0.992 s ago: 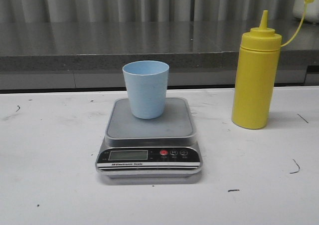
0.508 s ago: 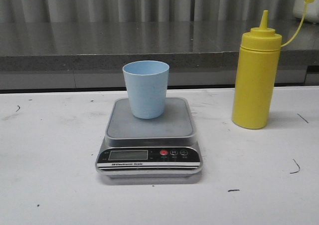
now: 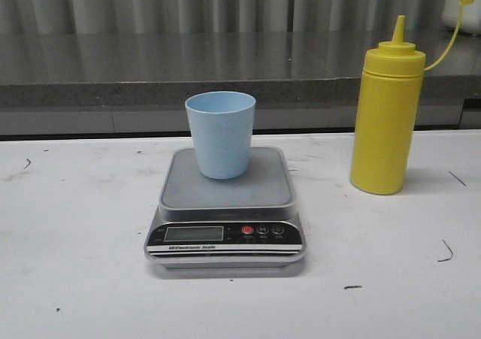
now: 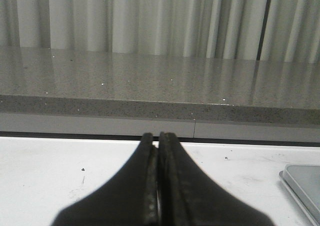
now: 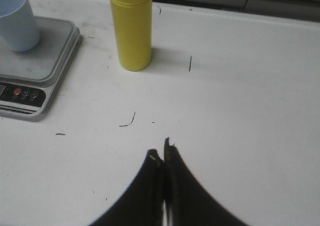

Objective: Pour seasoning into cup on scale with both arms

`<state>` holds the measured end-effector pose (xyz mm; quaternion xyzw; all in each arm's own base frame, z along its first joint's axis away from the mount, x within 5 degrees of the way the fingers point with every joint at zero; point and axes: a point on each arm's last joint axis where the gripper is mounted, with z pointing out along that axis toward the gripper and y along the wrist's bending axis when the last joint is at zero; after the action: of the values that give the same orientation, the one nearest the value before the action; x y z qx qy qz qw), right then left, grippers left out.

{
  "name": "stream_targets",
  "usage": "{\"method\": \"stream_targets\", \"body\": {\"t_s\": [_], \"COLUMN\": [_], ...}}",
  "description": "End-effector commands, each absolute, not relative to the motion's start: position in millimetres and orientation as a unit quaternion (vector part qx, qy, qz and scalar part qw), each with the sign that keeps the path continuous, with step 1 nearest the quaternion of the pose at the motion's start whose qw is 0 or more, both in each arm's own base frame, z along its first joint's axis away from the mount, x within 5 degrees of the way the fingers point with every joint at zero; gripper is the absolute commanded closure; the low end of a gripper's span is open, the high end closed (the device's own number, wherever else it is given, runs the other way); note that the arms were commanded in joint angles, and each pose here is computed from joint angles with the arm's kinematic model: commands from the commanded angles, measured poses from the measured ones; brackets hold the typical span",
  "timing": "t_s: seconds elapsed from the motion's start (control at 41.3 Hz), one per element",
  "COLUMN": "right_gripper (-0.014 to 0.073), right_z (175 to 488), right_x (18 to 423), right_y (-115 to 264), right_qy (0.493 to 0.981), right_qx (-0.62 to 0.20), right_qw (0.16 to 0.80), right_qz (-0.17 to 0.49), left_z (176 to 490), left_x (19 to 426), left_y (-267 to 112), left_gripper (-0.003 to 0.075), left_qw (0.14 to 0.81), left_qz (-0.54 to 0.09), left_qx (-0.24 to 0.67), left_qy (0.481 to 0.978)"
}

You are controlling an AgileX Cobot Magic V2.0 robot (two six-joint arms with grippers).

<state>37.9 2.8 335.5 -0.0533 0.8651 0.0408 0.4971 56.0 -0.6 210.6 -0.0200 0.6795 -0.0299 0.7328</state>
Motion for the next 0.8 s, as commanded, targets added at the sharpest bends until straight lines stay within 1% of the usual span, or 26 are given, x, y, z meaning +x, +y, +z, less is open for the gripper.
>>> {"method": "stream_targets", "body": {"t_s": [0.0,0.097,0.266,0.484,0.581,0.702,0.774], "right_gripper": [0.066,0.066,0.066,0.0661,0.0661,0.0661,0.0661], "right_z": [339.1,322.9,285.9,232.4,215.4,202.0,201.3], "right_x": [41.0,41.8,44.6,49.5,51.2,54.9,55.3], "right_y": [1.9,1.2,0.0,0.3,0.7,1.1,1.1], "right_qy": [0.817,0.784,0.742,0.729,0.721,0.703,0.699], "right_qx": [-0.058,-0.055,-0.033,-0.029,-0.03,-0.026,-0.018], "right_qw": [0.574,0.618,0.67,0.683,0.692,0.71,0.715], "right_qz": [0.022,0.006,-0.009,-0.013,-0.011,-0.009,-0.003], "left_z": [211.7,211.7,211.7,211.7,211.7,211.7,211.7], "left_x": [54.9,54.9,54.9,54.9,54.9,54.9,54.9], "left_y": [-0.5,-0.5,-0.5,-0.5,-0.5,-0.5,-0.5], "left_gripper": [0.074,0.074,0.074,0.074,0.074,0.074,0.074], "left_qw": [0.759,0.759,0.759,0.759,0.759,0.759,0.759], "left_qz": [-0.036,-0.036,-0.036,-0.036,-0.036,-0.036,-0.036], "left_qx": [-0.024,-0.024,-0.024,-0.024,-0.024,-0.024,-0.024], "left_qy": [0.65,0.65,0.65,0.65,0.65,0.65,0.65]}}
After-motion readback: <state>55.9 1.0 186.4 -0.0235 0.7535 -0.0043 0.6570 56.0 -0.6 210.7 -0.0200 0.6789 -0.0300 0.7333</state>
